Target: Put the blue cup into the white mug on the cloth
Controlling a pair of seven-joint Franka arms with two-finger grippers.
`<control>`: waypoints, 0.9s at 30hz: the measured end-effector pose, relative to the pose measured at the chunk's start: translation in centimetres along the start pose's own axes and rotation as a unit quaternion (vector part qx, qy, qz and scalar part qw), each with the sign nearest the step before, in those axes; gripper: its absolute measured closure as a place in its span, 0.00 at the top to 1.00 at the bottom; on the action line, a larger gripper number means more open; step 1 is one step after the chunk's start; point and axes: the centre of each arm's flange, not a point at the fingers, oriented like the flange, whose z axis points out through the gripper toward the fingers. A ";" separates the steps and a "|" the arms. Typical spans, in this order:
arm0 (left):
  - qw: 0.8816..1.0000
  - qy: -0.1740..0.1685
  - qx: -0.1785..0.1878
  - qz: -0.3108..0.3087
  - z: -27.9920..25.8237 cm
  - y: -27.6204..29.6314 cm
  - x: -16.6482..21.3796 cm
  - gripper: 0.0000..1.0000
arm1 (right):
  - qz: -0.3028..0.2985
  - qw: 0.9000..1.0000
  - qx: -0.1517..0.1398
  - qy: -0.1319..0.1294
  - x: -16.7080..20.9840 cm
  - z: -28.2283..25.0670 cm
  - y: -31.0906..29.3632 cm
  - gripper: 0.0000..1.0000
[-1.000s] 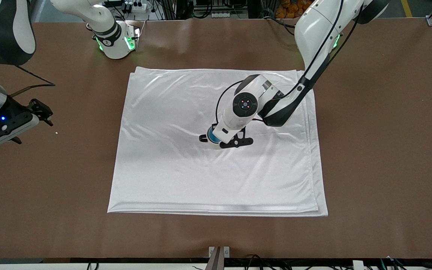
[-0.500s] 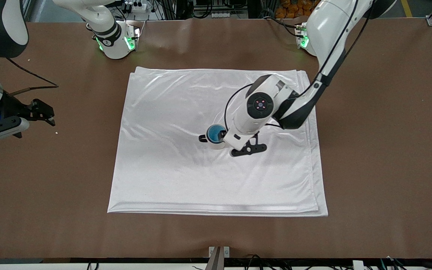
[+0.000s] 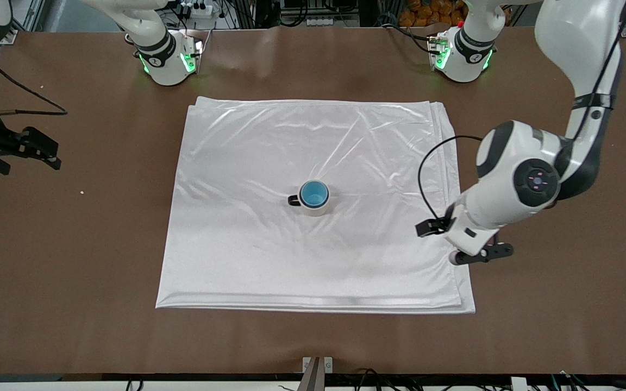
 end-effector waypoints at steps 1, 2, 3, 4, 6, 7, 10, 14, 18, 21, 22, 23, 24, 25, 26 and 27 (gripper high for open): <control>1.000 0.001 0.000 0.000 -0.2 -1.0 0.5 1.00 | 0.005 1.000 0.000 -0.001 -0.3 -0.3 0.2 1.00; 1.000 0.002 0.000 0.001 -0.4 -2.1 0.9 1.00 | 0.011 1.000 -0.001 -0.001 -0.6 -0.7 0.4 1.00; 1.000 0.003 0.000 0.002 -0.5 -3.1 1.4 1.00 | 0.017 1.000 -0.001 -0.001 -0.8 -1.0 0.6 1.00; 1.000 0.004 0.000 0.004 -0.6 -4.0 1.7 1.00 | 0.023 1.000 -0.001 -0.001 -1.0 -1.2 0.7 1.00; 1.000 0.005 -0.001 0.010 -0.8 -5.9 2.5 1.00 | 0.031 1.000 -0.002 -0.002 -1.3 -1.5 1.0 1.00; 1.000 0.006 -0.001 0.014 -0.9 -6.7 2.8 1.00 | 0.034 0.999 -0.002 -0.002 -1.4 -1.6 1.1 1.00; 1.000 0.007 0.001 0.030 -1.8 -9.7 3.6 1.00 | 0.042 0.999 -0.002 -0.001 -1.4 -1.7 1.5 1.00; 0.999 0.000 0.009 0.049 -3.7 -13.0 3.7 1.00 | 0.049 0.999 -0.002 -0.002 -1.5 -1.6 2.2 1.00; 0.998 -0.013 0.020 0.054 -5.9 -14.7 3.0 1.00 | 0.051 0.999 -0.003 -0.003 -1.7 -1.5 2.4 1.00; 0.998 -0.013 0.025 0.055 -7.6 -14.6 2.2 1.00 | 0.051 0.999 -0.003 -0.002 -1.7 -1.6 2.4 1.00; 0.998 -0.011 0.027 0.056 -8.2 -14.5 2.0 1.00 | 0.051 0.999 -0.003 -0.002 -1.7 -1.7 2.4 1.00; 0.998 -0.008 0.028 0.056 -8.8 -14.5 1.8 1.00 | 0.051 0.999 -0.003 -0.002 -1.8 -1.7 2.4 1.00; 0.998 -0.006 0.028 0.055 -9.3 -14.4 1.7 1.00 | 0.051 0.999 -0.003 -0.001 -1.8 -1.7 2.4 1.00; 0.998 -0.004 0.026 0.052 -9.9 -14.4 1.4 1.00 | 0.051 0.999 -0.003 -0.001 -1.8 -1.8 2.4 1.00; 0.999 -0.002 0.024 0.048 -10.5 -14.5 1.2 1.00 | 0.051 0.999 -0.003 0.000 -1.8 -1.8 2.4 1.00; 0.999 0.001 0.021 0.043 -11.2 -14.8 1.1 1.00 | 0.051 0.999 -0.003 0.000 -1.8 -1.8 2.3 1.00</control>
